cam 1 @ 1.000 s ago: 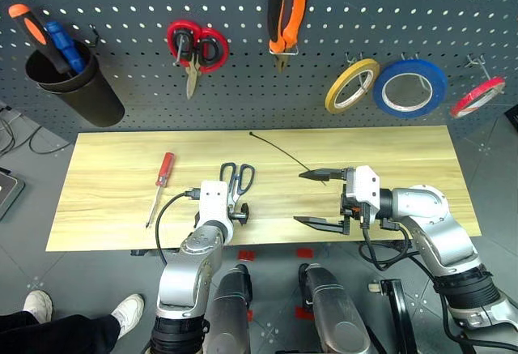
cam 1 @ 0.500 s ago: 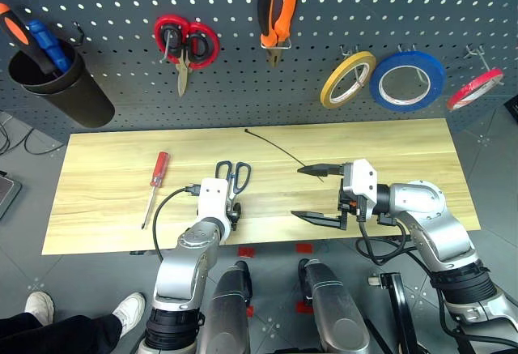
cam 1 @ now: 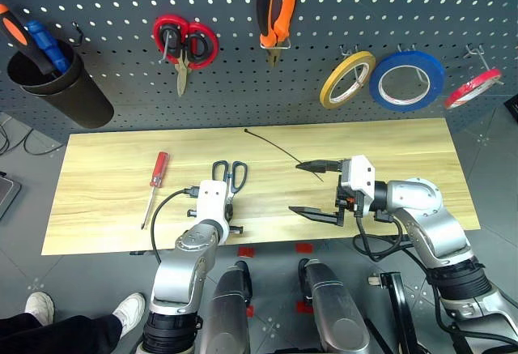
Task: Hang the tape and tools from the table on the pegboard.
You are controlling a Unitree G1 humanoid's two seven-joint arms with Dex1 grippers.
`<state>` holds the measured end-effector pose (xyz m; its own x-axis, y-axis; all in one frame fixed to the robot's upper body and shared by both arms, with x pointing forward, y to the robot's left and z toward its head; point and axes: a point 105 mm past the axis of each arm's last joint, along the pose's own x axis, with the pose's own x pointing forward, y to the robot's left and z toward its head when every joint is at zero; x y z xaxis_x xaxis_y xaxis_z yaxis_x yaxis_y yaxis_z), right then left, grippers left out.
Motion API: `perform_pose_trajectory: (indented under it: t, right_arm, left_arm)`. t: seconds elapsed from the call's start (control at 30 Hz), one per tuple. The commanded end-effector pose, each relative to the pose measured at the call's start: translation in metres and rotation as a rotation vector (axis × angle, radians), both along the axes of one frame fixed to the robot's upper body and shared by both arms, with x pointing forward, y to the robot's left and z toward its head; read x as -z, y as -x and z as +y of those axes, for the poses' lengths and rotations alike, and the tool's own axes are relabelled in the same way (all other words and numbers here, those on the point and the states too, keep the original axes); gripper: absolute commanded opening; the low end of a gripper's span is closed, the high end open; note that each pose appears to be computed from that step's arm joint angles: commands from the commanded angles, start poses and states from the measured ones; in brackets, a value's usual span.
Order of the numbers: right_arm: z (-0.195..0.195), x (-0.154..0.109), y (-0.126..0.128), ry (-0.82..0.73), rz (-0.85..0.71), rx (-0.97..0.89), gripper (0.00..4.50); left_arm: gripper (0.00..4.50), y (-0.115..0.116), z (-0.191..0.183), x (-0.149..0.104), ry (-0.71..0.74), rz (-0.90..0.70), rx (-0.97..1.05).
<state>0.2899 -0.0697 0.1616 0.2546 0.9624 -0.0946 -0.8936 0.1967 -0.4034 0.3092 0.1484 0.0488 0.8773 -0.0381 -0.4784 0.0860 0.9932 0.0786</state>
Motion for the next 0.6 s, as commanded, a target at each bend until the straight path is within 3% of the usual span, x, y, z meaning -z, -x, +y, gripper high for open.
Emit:
perform_pose_trajectory:
  t: [0.03, 0.23, 0.6]
  right_arm:
    - [-0.006, -0.009, -0.002, -0.042, -0.041, 0.036, 4.5]
    - [-0.014, -0.023, -0.003, -0.142, -0.093, 0.107, 4.5]
    - [-0.023, -0.046, 0.015, -0.345, -0.08, 0.073, 4.5]
  left_arm:
    - [0.57, 0.007, -0.001, -0.007, -0.057, -0.054, 0.062]
    - [0.57, 0.026, 0.009, -0.023, -0.201, -0.156, 0.169]
    - [0.57, 0.062, 0.029, -0.08, -0.574, -0.475, 0.26]
